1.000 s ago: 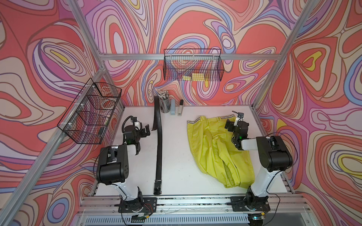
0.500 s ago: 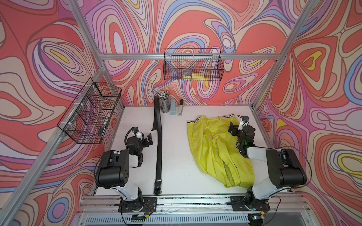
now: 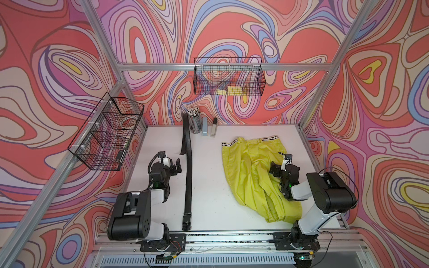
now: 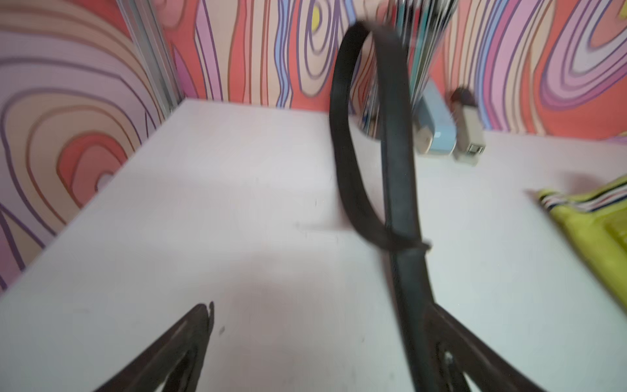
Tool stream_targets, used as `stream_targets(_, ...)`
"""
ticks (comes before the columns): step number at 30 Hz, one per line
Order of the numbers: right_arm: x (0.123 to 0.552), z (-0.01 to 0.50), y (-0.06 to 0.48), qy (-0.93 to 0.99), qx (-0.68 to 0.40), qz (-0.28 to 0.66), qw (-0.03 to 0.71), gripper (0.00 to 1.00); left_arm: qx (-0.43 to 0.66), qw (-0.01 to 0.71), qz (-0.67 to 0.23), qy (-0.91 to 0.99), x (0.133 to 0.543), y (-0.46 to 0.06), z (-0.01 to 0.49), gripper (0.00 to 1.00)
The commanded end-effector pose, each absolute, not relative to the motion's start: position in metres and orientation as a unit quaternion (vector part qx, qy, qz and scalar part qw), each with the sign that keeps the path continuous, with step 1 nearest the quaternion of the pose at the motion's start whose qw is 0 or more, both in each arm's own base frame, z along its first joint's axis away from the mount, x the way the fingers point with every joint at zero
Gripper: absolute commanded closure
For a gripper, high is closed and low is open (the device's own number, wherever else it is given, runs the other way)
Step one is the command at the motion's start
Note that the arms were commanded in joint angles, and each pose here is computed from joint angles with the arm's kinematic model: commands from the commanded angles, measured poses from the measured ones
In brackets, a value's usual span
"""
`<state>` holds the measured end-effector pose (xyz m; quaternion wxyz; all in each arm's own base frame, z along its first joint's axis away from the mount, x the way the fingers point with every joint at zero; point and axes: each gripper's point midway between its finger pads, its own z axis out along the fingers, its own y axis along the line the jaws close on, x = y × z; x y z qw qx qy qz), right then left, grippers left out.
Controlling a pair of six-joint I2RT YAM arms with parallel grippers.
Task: Remove the belt from the trousers
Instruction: Reset both arms
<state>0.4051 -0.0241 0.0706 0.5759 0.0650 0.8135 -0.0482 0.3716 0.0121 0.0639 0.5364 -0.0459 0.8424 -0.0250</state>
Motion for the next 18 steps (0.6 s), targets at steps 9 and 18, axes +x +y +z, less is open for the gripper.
stream_targets(9,0.424,0.1,-0.027,0.789,0.074,-0.052,0.608,0.02,-0.028,0.573,-0.006,0.819,0.392,0.011,0.089,0.0)
stream_targets(18,0.425,0.098,-0.027,0.791,0.072,-0.053,0.605,0.02,-0.001,0.566,-0.025,0.824,0.393,0.0,0.088,0.0)
